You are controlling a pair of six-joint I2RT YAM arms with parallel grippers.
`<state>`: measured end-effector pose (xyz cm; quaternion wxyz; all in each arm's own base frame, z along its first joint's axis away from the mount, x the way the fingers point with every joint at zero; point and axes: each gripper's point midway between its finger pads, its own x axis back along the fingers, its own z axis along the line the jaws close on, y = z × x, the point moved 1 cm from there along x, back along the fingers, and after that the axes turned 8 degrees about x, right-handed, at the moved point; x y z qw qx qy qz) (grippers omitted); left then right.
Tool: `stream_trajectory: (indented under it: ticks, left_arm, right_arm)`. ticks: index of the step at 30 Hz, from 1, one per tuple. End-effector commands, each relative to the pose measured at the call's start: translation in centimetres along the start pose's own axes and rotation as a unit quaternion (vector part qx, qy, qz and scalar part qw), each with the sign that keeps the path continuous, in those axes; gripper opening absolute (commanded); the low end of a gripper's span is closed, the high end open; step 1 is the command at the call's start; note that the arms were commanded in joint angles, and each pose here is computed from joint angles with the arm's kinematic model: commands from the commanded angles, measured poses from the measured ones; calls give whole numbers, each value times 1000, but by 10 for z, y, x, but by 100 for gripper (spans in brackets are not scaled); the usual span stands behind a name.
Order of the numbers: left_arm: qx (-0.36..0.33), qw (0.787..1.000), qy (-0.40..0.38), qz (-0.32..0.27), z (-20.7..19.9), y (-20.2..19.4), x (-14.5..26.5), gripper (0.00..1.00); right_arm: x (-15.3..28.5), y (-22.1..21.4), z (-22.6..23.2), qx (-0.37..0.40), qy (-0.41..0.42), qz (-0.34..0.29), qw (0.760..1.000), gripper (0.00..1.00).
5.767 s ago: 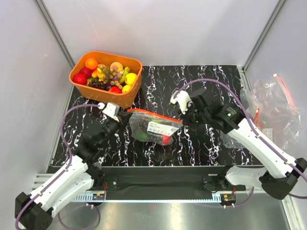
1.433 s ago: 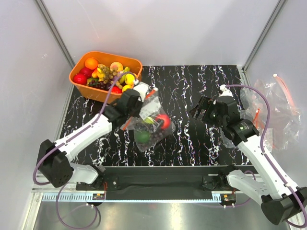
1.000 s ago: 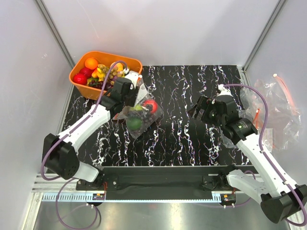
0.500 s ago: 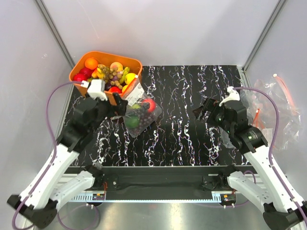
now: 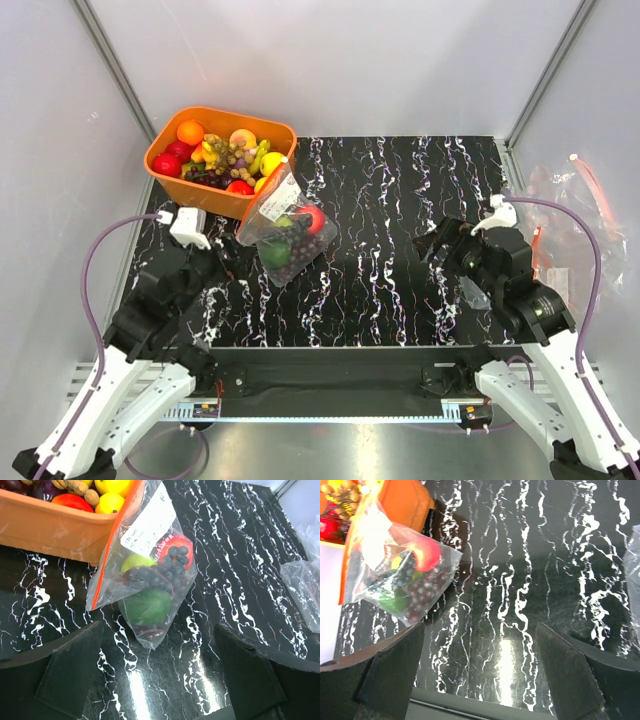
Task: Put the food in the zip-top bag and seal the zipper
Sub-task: Reset both arms
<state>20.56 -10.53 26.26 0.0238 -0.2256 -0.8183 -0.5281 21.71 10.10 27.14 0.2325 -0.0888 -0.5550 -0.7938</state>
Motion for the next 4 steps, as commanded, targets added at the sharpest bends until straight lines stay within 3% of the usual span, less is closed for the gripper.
stream_trajectory:
  ticks: [1,4]
  left_arm:
    - [-1,1000,0,6,-1,-1,-5,99]
    - [-4,1000,6,18,-2,0,-9,99]
  right_arm:
    - [3,5,-9,-1,-26,-10,1000,100]
    - [5,6,-6,-7,-19,-16,1000,100]
